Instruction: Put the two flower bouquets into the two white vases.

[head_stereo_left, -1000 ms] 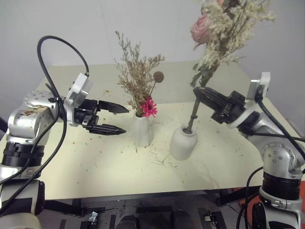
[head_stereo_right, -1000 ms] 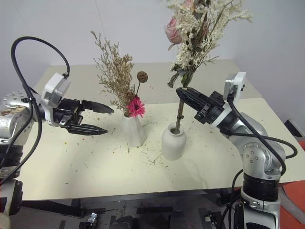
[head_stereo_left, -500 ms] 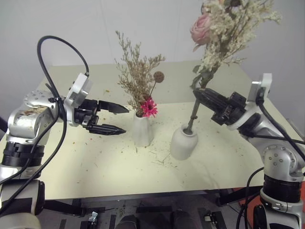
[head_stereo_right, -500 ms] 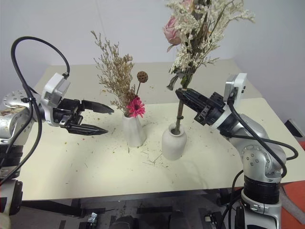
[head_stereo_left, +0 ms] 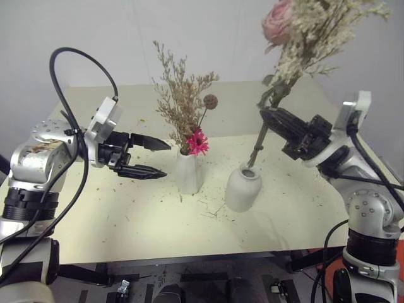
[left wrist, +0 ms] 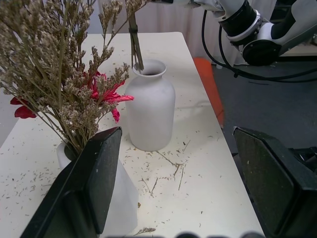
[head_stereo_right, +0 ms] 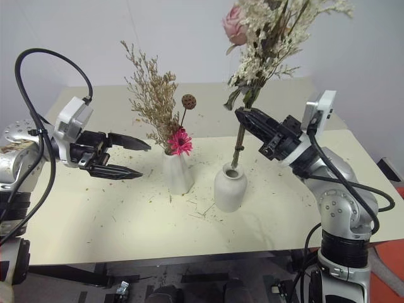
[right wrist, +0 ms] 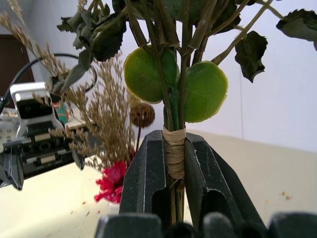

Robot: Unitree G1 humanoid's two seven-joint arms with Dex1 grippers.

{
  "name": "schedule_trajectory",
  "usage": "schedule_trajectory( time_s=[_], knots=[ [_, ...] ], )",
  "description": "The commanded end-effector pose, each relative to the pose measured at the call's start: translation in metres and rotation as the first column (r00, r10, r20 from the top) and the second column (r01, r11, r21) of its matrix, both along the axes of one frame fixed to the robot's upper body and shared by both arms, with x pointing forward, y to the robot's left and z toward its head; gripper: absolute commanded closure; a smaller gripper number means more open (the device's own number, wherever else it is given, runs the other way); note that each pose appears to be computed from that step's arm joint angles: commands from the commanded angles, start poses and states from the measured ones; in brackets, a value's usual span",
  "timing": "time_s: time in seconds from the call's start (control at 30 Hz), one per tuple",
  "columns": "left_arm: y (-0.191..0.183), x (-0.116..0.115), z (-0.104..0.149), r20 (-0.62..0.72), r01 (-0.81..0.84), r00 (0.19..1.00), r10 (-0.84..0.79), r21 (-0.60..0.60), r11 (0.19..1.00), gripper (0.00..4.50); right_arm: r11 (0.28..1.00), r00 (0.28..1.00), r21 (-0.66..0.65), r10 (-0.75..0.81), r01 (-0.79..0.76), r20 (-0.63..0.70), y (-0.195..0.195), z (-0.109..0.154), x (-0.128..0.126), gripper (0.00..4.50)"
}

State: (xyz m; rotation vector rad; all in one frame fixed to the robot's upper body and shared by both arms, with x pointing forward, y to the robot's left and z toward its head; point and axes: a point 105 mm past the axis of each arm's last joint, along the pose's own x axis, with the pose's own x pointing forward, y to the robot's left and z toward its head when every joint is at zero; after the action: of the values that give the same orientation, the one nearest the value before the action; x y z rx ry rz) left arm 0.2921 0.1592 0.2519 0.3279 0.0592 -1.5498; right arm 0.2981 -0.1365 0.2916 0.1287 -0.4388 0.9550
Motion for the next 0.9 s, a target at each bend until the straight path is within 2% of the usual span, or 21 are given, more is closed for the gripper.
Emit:
schedule_trajectory(
  time_s=[0.03,0.27,0.9],
  knots=[
    [-0.002,-0.003,0.010,0.045,0.019,0.999,-0.019,-0.001,1.000,0.62,0.999,0.995,0.041,0.007,-0.011,0.096,-0.006,0.022,-0.011,4.26],
    [-0.002,-0.002,0.010,0.042,0.020,0.999,-0.020,0.000,1.000,0.62,0.998,0.996,0.016,0.068,-0.068,0.054,0.002,0.012,-0.018,4.26],
    [-0.001,-0.004,0.010,0.039,0.012,0.999,-0.012,0.000,1.000,0.62,0.997,0.997,0.003,0.077,-0.077,-0.027,0.003,-0.011,-0.011,4.26]
  ],
)
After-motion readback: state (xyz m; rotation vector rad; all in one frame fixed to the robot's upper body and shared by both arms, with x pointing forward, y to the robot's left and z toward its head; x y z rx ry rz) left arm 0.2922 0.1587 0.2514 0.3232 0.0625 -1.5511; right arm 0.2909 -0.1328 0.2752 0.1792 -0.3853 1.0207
